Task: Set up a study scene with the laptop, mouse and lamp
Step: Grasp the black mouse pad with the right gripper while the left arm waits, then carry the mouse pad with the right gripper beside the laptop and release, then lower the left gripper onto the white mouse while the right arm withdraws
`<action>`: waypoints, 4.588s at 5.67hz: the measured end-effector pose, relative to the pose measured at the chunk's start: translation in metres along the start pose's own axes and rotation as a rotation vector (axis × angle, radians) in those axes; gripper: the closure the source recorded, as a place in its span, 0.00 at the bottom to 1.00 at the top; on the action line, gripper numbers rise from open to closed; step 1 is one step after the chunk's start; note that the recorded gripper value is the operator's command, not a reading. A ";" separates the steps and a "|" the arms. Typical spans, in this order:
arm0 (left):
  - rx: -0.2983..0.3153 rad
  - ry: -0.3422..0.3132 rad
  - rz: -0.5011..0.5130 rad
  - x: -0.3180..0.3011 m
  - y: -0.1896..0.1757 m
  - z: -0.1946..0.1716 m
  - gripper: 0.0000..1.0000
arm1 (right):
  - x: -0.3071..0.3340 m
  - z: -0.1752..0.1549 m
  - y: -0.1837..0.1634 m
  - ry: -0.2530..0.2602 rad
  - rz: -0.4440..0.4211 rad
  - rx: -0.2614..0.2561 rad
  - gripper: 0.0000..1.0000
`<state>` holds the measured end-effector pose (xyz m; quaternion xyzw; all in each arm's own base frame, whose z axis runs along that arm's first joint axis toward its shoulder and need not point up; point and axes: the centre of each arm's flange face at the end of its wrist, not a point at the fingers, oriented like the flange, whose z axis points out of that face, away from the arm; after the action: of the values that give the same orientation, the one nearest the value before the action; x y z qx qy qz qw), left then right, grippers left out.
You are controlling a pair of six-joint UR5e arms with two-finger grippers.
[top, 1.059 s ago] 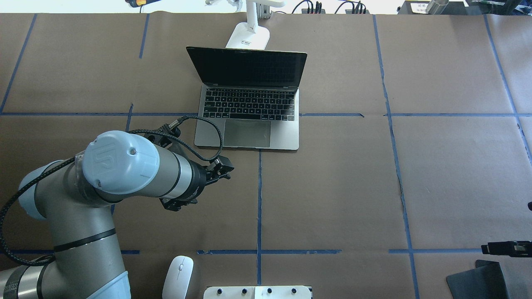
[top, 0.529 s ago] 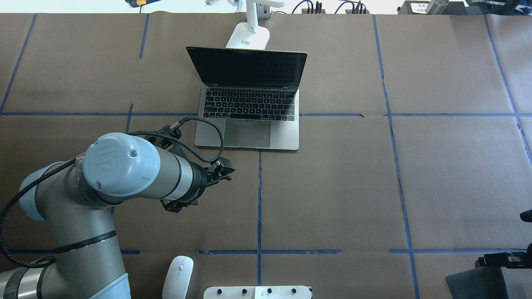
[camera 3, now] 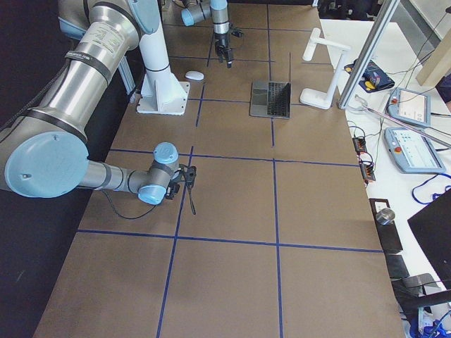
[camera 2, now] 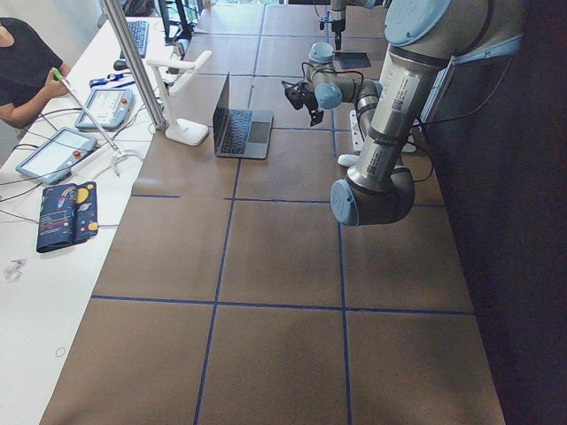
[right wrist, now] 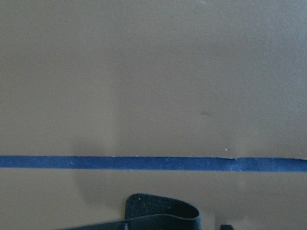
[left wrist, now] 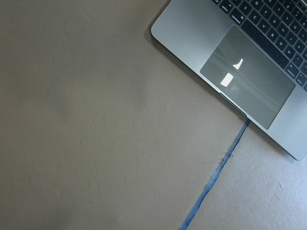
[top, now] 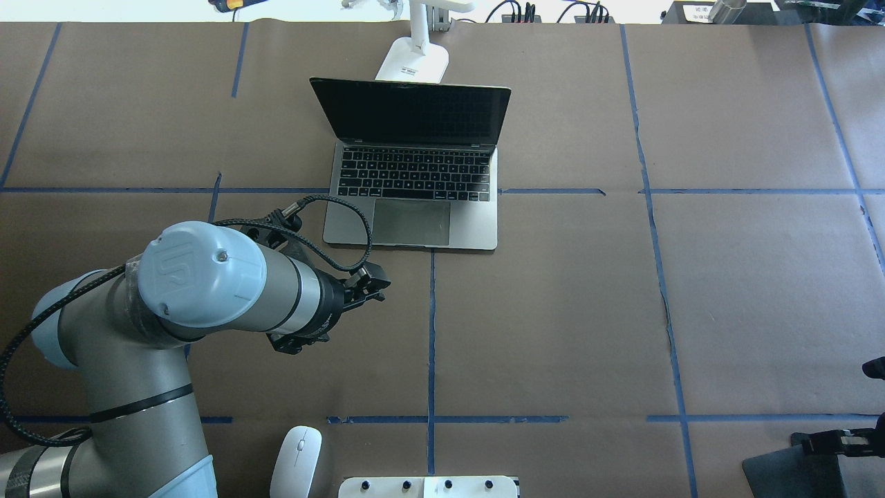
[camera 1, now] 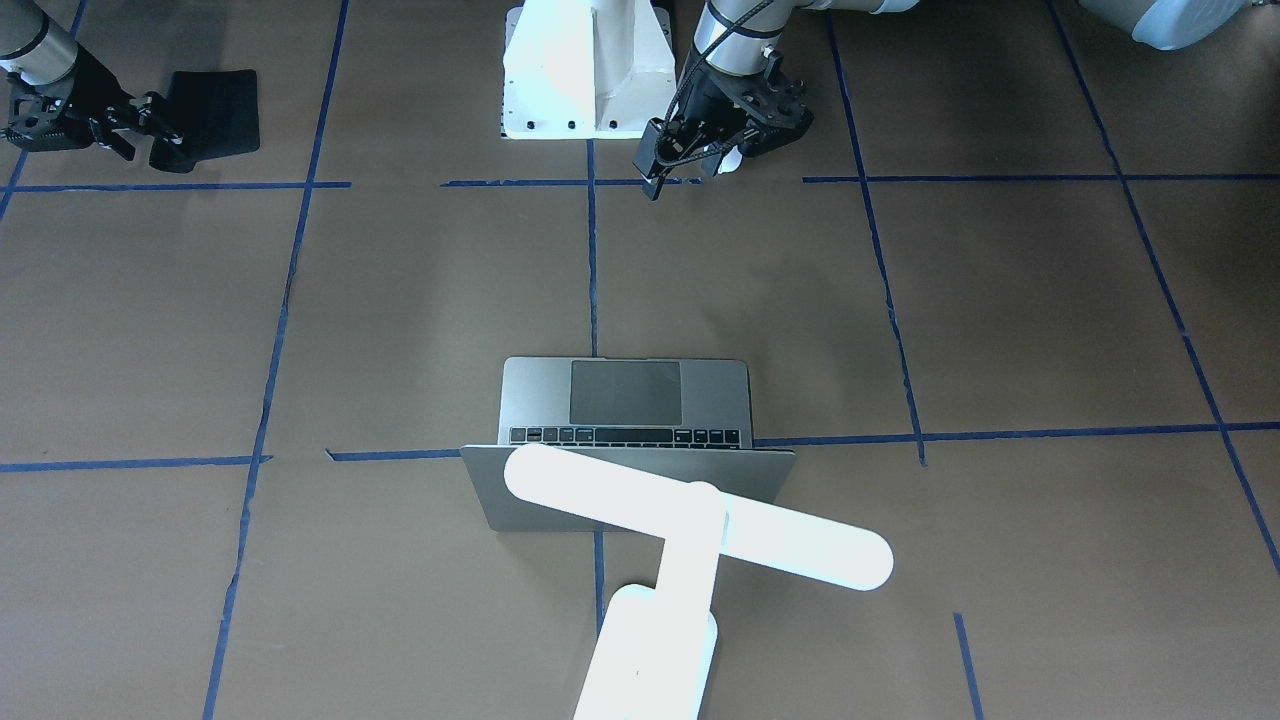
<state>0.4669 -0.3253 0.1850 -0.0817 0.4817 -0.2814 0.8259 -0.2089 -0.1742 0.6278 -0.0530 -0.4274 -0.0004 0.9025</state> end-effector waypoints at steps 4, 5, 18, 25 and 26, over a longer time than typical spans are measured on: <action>0.000 0.002 0.000 0.000 0.000 -0.001 0.00 | -0.007 -0.005 0.000 -0.035 -0.010 0.005 1.00; -0.001 0.003 0.000 0.001 0.000 -0.001 0.00 | -0.025 -0.011 -0.007 -0.100 -0.020 0.034 1.00; 0.065 0.003 0.015 -0.009 0.006 0.007 0.00 | -0.336 -0.046 -0.429 -0.230 0.304 0.367 0.48; -0.048 -0.206 0.655 -0.138 0.058 0.048 0.00 | -0.318 -0.106 -0.437 -0.288 0.276 0.308 0.00; -0.106 -0.206 0.788 -0.143 0.060 0.045 0.00 | -0.316 -0.112 -0.433 -0.298 0.270 0.313 0.00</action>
<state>0.4737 -0.2037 0.2914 0.0390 0.4046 0.0913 0.9091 -0.3426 -0.6294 0.3544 0.0313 -0.5394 0.1939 0.8188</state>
